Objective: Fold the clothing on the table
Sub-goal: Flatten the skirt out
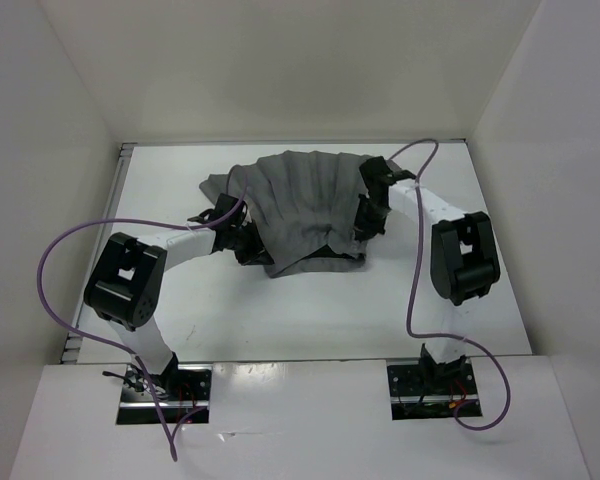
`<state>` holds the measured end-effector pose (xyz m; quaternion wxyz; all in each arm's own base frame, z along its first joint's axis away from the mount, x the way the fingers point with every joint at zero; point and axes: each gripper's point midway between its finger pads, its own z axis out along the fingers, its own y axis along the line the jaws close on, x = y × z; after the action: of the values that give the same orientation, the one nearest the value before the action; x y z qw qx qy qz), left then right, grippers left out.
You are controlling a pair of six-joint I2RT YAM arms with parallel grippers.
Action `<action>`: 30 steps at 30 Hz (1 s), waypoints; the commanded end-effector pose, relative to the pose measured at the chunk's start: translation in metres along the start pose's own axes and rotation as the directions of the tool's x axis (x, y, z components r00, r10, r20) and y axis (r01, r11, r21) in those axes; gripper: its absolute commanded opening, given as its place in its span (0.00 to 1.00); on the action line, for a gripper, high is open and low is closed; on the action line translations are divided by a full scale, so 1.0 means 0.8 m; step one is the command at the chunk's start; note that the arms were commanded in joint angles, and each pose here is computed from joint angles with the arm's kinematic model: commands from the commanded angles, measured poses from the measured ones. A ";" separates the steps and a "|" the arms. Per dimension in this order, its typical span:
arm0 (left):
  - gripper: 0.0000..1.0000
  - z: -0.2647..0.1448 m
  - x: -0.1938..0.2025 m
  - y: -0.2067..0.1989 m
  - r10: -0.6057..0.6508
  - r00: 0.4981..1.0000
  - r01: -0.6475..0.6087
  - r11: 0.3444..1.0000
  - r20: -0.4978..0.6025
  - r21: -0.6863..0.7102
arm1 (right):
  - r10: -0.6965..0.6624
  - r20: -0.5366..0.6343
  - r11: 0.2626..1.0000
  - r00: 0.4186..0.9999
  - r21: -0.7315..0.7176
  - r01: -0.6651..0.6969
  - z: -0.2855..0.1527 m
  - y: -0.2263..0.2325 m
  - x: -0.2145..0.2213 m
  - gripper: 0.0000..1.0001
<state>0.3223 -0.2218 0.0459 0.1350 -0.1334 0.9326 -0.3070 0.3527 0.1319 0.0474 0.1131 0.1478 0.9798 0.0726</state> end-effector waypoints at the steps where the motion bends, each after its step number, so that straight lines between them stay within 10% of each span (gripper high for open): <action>1: 0.09 -0.008 -0.004 -0.009 0.030 0.999 -0.030 0.999 0.019 0.025 | -0.075 0.195 0.930 0.978 -0.340 0.140 -0.121 0.116 -0.051 0.00; 8: 0.09 -0.012 -0.010 -0.007 0.024 0.999 -0.025 0.999 0.037 0.021 | -0.018 0.292 0.613 0.956 -0.753 0.241 -0.288 0.175 -0.050 0.00; 17: 0.09 -0.014 -0.004 0.007 0.012 0.999 -0.012 1.000 0.039 0.004 | 0.101 -0.094 0.965 0.990 -0.232 -0.120 -0.093 -0.053 0.064 0.00; 25: 0.13 -0.012 0.006 0.025 0.010 1.000 -0.009 1.000 0.017 -0.022 | 0.168 0.068 0.984 0.983 0.047 -0.172 -0.113 -0.126 0.070 0.00; 30: 0.44 -0.006 0.015 0.032 0.008 1.000 -0.008 1.000 -0.014 -0.025 | 0.150 0.091 0.986 0.985 0.056 -0.155 -0.117 -0.121 0.060 0.00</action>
<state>0.3048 -0.2034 0.0264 0.1195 -0.1405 0.9405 -0.2853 0.2541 0.0525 0.1007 0.1236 0.2277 0.9633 0.0709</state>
